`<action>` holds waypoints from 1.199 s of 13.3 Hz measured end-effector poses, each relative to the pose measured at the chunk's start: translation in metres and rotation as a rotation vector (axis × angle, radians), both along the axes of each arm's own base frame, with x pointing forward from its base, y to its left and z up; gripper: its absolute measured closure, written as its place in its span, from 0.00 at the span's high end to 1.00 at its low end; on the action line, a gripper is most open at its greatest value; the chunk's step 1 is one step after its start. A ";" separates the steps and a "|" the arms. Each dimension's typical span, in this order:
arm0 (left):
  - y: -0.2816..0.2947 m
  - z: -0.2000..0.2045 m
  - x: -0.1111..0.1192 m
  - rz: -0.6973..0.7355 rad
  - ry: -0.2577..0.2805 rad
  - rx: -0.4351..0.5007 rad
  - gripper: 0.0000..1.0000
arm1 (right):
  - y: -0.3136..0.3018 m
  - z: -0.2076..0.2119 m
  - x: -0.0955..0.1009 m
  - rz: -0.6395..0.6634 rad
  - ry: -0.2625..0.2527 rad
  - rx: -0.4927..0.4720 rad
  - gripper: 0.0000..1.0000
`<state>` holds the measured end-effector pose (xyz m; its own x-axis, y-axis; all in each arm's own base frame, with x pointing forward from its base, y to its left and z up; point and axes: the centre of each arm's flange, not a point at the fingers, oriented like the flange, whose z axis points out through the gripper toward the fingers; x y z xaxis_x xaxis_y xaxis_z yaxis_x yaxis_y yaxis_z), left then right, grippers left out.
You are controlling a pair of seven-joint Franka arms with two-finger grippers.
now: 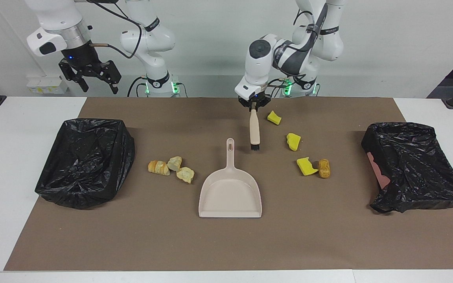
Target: Sweep and dump trash in bin
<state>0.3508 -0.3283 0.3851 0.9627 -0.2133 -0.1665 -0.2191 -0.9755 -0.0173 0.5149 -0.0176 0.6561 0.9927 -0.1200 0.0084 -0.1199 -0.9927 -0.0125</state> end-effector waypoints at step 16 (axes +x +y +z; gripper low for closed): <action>0.167 -0.002 0.052 -0.636 0.252 -0.275 0.25 | 0.102 -0.015 0.002 0.083 -0.020 -0.004 1.00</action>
<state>0.4031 -0.1612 0.3835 0.5788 -0.7834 -0.2265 -0.7087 -0.6206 0.3355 0.5165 0.0846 0.6409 0.9989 -0.0370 0.0286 -0.0367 -0.9993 -0.0102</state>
